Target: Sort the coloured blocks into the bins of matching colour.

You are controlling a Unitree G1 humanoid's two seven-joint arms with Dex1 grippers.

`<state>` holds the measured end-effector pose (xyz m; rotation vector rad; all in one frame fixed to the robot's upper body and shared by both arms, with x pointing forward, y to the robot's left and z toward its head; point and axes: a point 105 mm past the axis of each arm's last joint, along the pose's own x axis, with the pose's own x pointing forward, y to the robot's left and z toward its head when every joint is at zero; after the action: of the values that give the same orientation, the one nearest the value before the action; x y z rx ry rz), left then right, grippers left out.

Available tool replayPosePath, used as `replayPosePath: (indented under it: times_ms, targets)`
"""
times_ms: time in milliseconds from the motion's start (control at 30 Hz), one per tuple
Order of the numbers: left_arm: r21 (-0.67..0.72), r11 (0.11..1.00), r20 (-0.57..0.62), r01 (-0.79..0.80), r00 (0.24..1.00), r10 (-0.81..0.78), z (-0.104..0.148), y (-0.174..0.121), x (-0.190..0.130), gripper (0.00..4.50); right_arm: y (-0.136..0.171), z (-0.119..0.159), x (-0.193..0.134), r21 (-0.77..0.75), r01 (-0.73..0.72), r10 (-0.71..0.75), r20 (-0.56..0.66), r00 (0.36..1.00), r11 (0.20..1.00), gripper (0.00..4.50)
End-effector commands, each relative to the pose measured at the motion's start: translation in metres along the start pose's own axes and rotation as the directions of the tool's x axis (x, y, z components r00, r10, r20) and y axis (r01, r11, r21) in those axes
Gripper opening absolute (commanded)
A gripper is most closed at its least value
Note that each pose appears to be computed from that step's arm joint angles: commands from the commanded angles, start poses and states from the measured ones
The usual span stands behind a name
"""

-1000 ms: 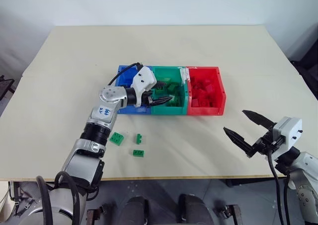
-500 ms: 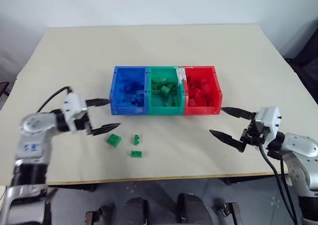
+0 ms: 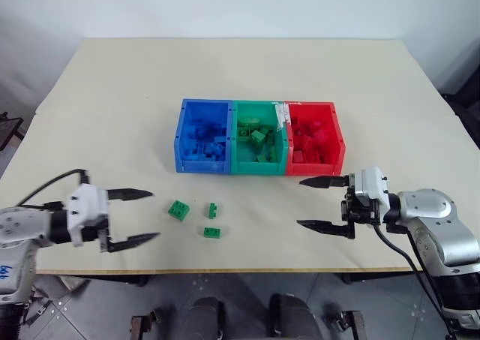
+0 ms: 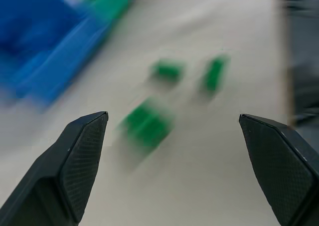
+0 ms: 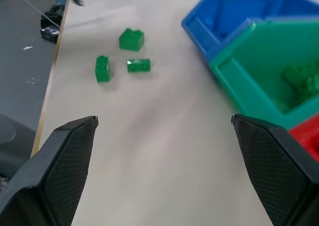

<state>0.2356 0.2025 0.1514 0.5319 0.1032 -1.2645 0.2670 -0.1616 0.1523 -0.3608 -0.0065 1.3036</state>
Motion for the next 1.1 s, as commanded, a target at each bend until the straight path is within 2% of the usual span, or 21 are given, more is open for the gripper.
replayPosePath:
  times_ms: [33,167,333,467,567,767,800,833,967,1100]
  targets:
    - [0.028,0.994,-0.014,0.103,0.995,-0.102,0.016,-0.01,0.024,4.48,-0.001,0.003,-0.019,-0.045,0.03,-0.031,-0.022,0.999,0.999,4.5]
    - [0.008,0.988,-0.102,0.157,0.982,-0.156,0.013,-0.018,0.062,4.48,0.004,-0.012,-0.039,-0.018,0.068,-0.069,-0.087,0.994,0.998,4.5]
    - [0.015,0.985,-0.141,0.174,0.975,-0.17,0.004,-0.024,0.094,4.48,0.009,-0.011,-0.041,-0.007,0.113,-0.113,-0.076,0.991,0.994,4.5]
    - [0.046,0.988,-0.215,0.148,0.967,-0.134,-0.008,-0.015,0.102,3.67,0.015,-0.009,-0.038,-0.004,0.128,-0.128,-0.068,0.989,0.992,4.5]
    - [0.052,0.99,-0.25,0.129,0.962,-0.112,-0.011,-0.008,0.102,2.62,0.017,-0.007,-0.038,-0.004,0.146,-0.146,-0.066,0.987,0.989,4.5]
    - [0.036,0.983,-0.283,0.18,0.945,-0.163,-0.015,-0.012,0.098,0.72,0.018,-0.006,-0.037,-0.002,0.165,-0.165,-0.066,0.984,0.986,4.5]
    - [0.029,0.982,-0.287,0.184,0.943,-0.169,-0.016,-0.013,0.098,0.5,0.018,-0.006,-0.036,-0.002,0.168,-0.168,-0.065,0.984,0.986,4.5]
    - [0.032,0.982,-0.285,0.188,0.943,-0.171,-0.015,-0.012,0.097,0.51,0.017,-0.006,-0.036,-0.003,0.178,-0.178,-0.061,0.982,0.984,4.5]
    - [-0.018,0.988,-0.153,0.152,0.976,-0.153,0.005,-0.003,0.101,0.51,0.012,-0.002,-0.037,0.003,0.237,-0.237,-0.035,0.971,0.971,4.5]
    - [-0.042,0.999,0.097,0.016,0.995,-0.011,0.054,0.038,0.108,0.51,0.006,0.006,-0.044,0.051,0.376,-0.378,0.035,0.925,0.925,4.5]
